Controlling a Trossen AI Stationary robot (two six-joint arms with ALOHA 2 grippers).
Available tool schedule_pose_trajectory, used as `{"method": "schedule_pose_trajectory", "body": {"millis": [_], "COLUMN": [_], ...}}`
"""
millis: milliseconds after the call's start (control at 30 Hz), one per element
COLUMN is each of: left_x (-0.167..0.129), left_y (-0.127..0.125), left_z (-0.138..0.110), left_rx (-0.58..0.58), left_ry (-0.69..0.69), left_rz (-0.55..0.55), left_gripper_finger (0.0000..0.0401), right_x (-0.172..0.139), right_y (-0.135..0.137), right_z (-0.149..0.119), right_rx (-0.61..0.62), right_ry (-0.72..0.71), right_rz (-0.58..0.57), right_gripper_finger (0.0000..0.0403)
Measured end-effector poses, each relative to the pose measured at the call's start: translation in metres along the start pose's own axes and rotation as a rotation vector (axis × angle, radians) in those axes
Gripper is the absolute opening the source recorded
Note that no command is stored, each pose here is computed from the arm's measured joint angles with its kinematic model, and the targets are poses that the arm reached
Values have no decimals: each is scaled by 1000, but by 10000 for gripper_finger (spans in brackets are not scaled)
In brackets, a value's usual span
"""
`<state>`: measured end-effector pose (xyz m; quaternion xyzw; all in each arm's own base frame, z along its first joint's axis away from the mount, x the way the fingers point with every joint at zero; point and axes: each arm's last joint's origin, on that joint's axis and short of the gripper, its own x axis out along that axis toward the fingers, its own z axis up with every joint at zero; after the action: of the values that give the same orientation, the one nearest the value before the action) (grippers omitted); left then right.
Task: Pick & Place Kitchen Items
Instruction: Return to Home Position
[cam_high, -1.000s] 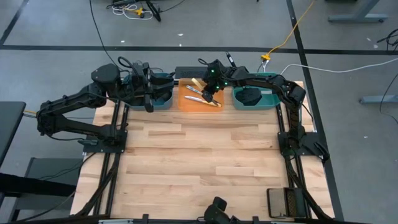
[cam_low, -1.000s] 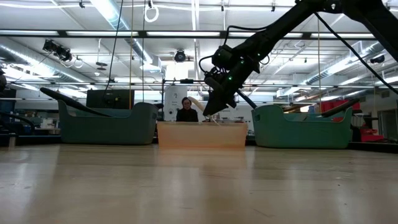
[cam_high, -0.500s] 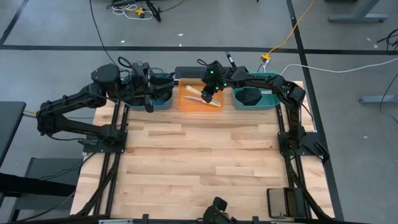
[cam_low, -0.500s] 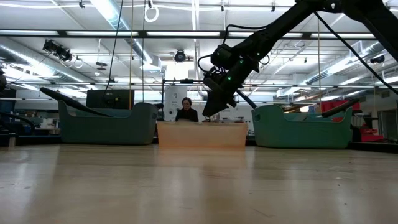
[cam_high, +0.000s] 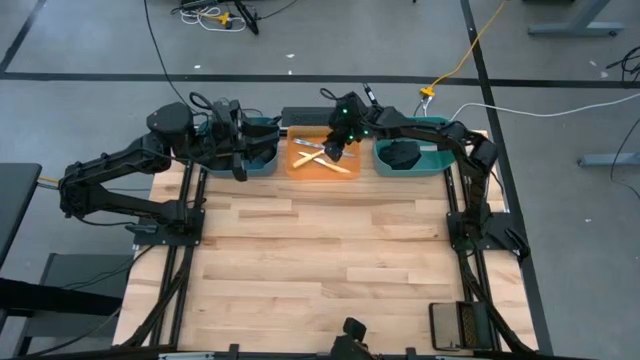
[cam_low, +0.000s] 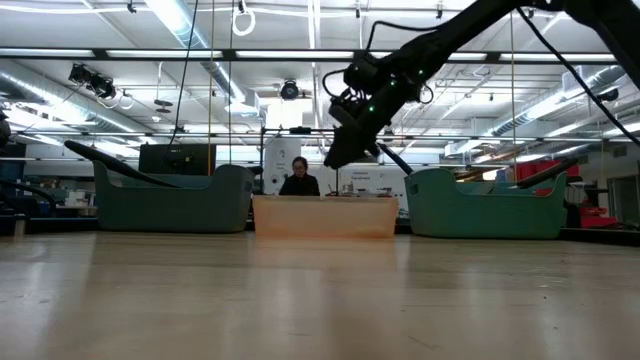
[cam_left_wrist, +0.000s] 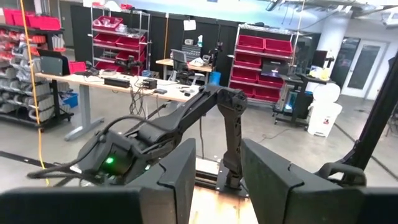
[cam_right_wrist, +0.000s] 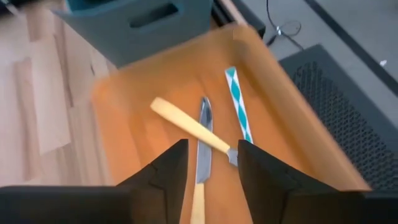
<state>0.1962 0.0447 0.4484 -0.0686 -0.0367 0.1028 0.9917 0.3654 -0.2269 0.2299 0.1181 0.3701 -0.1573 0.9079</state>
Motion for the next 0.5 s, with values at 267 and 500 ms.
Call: {"method": "schedule_pose_trajectory", "body": {"millis": [267, 500], "left_x": [0, 0], "left_y": [0, 0], "left_z": [0, 0], "left_rx": [22, 21], "left_ry": [-1, -1], "left_rz": [0, 0], "left_gripper_finger": [132, 132], "right_x": [-36, -61], "right_y": [14, 34], "right_z": [18, 30], "right_rx": [-33, -97], "right_ry": [-95, -180], "right_rz": [7, 30], "right_gripper_finger": [111, 66]}}
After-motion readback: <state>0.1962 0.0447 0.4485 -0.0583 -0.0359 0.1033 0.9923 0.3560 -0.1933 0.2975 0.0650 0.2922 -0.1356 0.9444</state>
